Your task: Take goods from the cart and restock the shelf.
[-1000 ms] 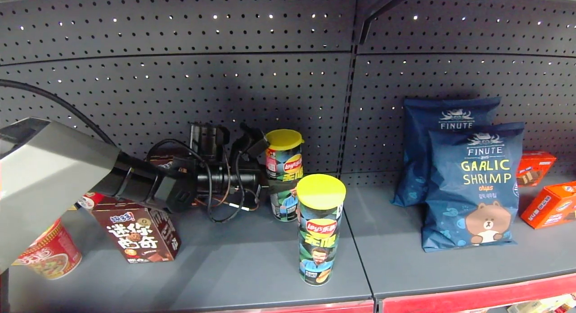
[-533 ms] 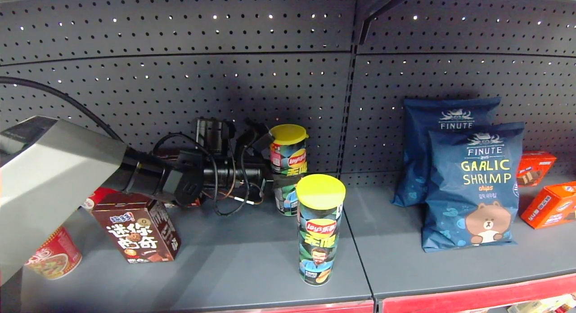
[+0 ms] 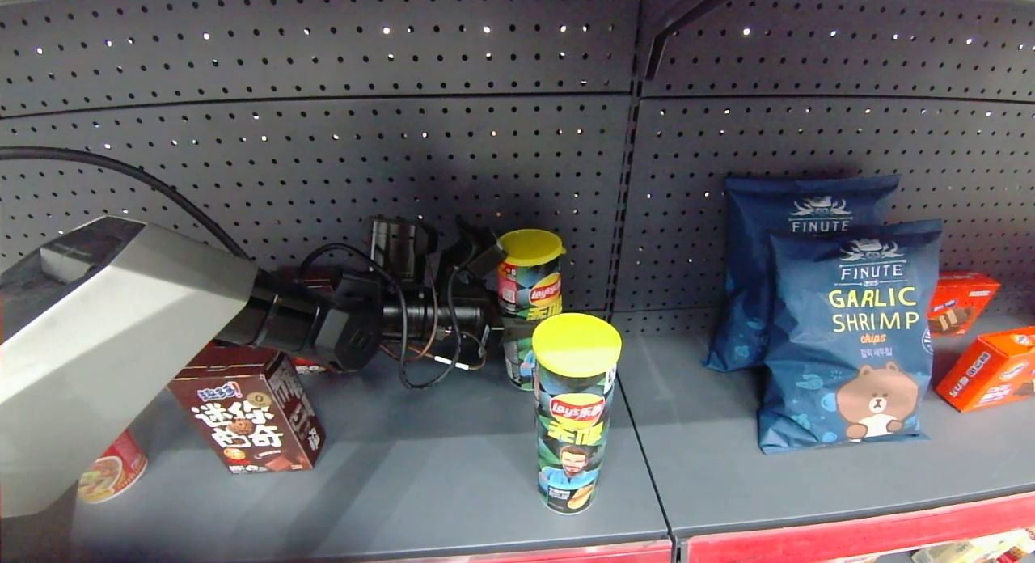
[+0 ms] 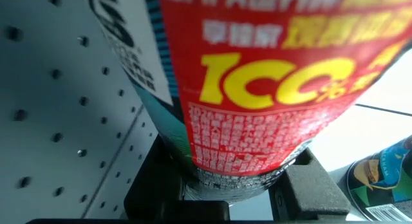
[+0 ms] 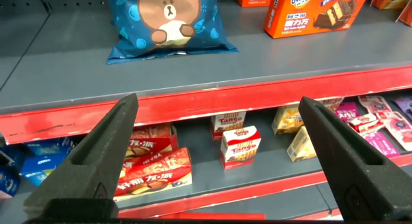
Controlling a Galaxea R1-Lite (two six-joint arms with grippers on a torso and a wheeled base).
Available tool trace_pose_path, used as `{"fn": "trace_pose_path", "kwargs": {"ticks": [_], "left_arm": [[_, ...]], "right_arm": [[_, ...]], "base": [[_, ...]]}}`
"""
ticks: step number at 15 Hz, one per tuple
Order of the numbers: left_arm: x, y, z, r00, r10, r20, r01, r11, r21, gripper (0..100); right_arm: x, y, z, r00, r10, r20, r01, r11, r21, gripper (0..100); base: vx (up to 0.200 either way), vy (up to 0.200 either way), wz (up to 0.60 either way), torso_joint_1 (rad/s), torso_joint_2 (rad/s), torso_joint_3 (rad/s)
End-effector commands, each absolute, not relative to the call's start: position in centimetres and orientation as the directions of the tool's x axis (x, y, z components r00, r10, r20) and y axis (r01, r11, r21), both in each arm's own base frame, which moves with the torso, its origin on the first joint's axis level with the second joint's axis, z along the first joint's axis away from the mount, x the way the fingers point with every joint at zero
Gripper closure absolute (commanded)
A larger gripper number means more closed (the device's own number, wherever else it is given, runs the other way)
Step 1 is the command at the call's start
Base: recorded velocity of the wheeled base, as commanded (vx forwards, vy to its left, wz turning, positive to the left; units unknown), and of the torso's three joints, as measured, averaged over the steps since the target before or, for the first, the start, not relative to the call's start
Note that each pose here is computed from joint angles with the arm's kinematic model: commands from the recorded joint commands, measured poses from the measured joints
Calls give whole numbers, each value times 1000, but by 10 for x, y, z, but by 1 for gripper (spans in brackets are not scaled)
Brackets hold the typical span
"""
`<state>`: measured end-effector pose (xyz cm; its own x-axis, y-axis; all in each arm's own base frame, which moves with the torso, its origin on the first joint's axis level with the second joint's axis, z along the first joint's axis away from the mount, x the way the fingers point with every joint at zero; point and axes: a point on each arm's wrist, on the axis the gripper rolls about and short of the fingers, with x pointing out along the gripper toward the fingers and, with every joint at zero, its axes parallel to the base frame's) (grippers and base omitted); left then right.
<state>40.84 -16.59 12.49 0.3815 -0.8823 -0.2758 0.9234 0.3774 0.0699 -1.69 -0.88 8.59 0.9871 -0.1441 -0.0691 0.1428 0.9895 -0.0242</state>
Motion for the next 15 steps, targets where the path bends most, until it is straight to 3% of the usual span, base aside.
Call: {"fn": "trace_pose_path", "kwargs": {"ticks": [1, 2, 11, 15], "left_arm": [[409, -167, 122, 379, -882, -280, 924, 377, 66, 100], [409, -167, 122, 379, -882, -280, 924, 377, 66, 0], [399, -158, 123, 390, -873, -293, 921, 376, 102, 0], [377, -142, 127, 453, -826, -336, 889, 445, 106, 0]], "right_arm": [[-17, -9, 86, 987, -144, -71, 143, 989, -25, 0], [-17, -9, 86, 987, -144, -71, 143, 989, -25, 0], [-17, -9, 86, 987, -141, -71, 140, 990, -19, 0], [-17, -9, 86, 987, -143, -71, 141, 990, -22, 0]], "base": [[0, 0, 0, 0, 0, 0], [0, 0, 0, 0, 0, 0], [0, 0, 0, 0, 0, 0], [0, 0, 0, 0, 0, 0]]}}
